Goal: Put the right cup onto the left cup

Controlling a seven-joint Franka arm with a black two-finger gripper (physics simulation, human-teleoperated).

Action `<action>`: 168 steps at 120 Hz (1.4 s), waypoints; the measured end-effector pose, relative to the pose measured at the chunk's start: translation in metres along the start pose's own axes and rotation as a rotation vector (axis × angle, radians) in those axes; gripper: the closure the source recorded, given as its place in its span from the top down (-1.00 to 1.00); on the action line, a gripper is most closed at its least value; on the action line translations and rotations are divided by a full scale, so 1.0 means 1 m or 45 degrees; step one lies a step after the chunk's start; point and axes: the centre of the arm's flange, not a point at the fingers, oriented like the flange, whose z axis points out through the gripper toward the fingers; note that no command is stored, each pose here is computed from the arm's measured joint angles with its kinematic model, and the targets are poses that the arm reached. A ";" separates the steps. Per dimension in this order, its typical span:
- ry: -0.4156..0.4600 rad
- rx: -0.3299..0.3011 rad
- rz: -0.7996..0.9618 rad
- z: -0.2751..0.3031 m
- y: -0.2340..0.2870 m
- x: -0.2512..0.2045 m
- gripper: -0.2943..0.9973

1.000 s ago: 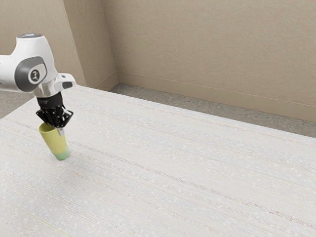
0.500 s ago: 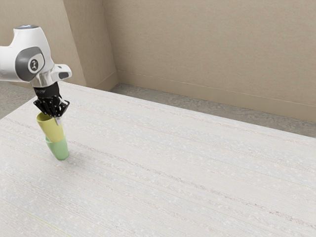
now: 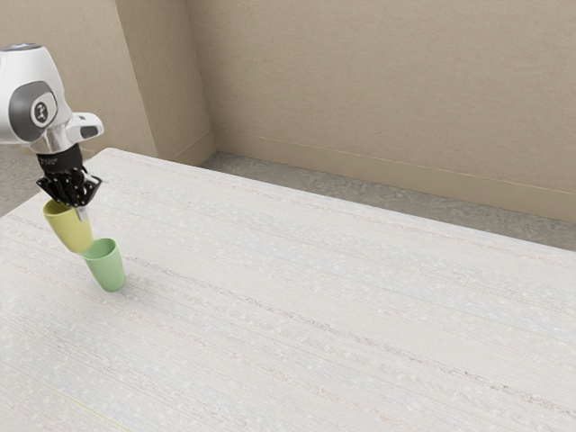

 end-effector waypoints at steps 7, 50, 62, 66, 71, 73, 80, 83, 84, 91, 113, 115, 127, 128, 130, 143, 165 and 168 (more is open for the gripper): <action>0.005 0.002 0.007 -0.003 -0.002 0.005 -0.67; -0.025 0.019 0.098 0.003 0.018 0.030 -0.67; -0.032 0.022 0.108 0.006 0.018 0.035 -0.67; -0.035 0.023 0.112 0.008 0.019 0.036 -0.67; -0.035 0.025 0.118 0.009 0.020 0.039 -0.67; -0.036 0.025 0.120 0.010 0.020 0.040 -0.67; -0.041 0.026 0.127 0.013 0.021 0.044 -0.67; -0.043 0.026 0.129 0.014 0.022 0.045 -0.67; -0.044 0.026 0.130 0.015 0.022 0.045 -0.67; -0.051 0.026 0.135 0.018 0.022 0.047 -0.67; -0.073 0.025 0.146 0.032 0.023 0.050 -0.67; -0.073 0.025 0.147 0.032 0.023 0.051 -0.67; -0.074 0.025 0.155 0.034 0.025 0.051 -0.67; -0.073 0.025 0.156 0.034 0.026 0.051 -0.67; -0.073 0.025 0.157 0.034 0.026 0.051 -0.67; -0.073 0.024 0.161 0.036 0.027 0.051 -0.67; -0.081 0.022 0.163 0.042 0.026 0.051 -0.67; -0.083 0.022 0.163 0.043 0.026 0.052 -0.67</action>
